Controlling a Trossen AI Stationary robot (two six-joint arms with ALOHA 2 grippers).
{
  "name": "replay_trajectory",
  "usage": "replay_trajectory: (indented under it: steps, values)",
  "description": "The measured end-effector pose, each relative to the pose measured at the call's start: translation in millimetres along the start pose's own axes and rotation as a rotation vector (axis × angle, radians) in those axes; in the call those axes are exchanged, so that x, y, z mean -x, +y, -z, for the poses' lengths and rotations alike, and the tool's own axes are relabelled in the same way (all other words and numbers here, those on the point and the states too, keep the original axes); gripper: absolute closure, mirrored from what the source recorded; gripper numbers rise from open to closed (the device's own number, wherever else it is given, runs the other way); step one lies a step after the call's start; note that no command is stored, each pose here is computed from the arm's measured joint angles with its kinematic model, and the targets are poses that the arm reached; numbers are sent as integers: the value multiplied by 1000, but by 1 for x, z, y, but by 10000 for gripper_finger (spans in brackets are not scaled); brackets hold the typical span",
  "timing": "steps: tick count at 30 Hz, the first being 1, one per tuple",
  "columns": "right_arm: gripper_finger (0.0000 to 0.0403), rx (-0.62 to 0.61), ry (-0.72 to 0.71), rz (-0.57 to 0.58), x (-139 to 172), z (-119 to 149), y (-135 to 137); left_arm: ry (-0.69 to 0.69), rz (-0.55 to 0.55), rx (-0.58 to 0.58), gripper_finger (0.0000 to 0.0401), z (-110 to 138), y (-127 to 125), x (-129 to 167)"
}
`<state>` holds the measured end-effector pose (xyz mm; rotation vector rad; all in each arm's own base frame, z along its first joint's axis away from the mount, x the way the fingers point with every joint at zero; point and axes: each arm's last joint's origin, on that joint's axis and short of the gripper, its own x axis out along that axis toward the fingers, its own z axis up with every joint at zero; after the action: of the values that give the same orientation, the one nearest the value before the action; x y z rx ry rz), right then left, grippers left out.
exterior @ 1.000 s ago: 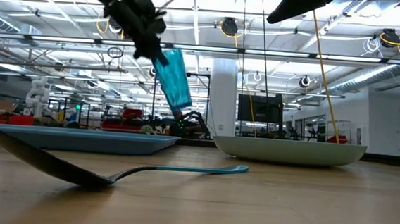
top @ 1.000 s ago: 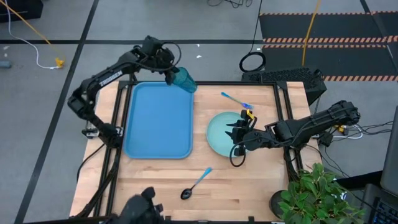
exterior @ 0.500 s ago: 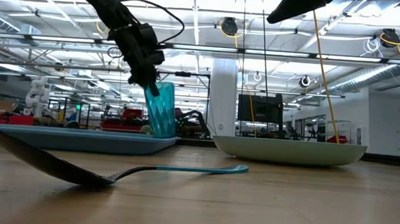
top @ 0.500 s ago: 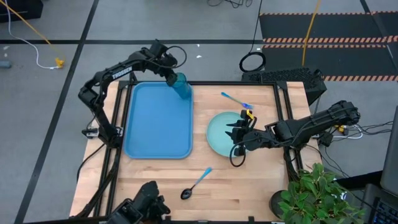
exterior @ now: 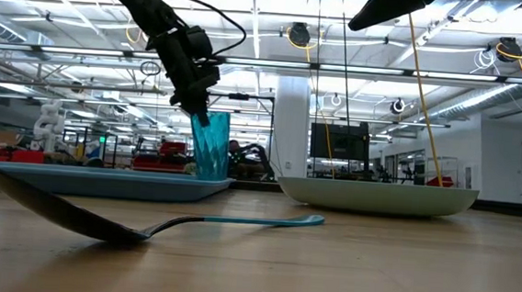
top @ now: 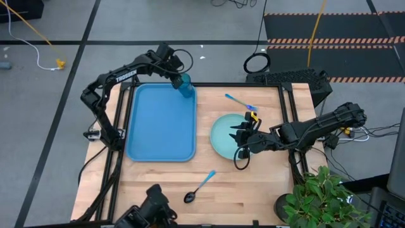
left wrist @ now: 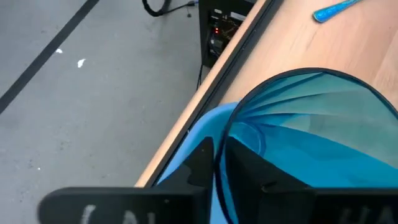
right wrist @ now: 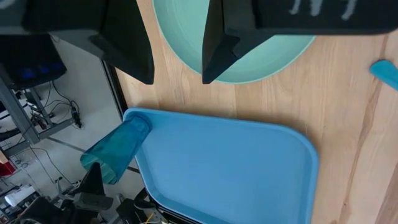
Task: Pick and place plate/cup/fork/spoon on tray
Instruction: Put the blue glass on the top right of the blue tray
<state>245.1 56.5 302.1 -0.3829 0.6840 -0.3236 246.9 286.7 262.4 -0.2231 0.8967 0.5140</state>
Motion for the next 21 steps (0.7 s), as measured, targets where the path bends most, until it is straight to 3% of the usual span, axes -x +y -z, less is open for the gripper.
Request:
replay_trajectory:
  steps: [21]
  values:
    - [273,0,0,0,0,0,0,-21,-35,39,227,-4,-2,0]
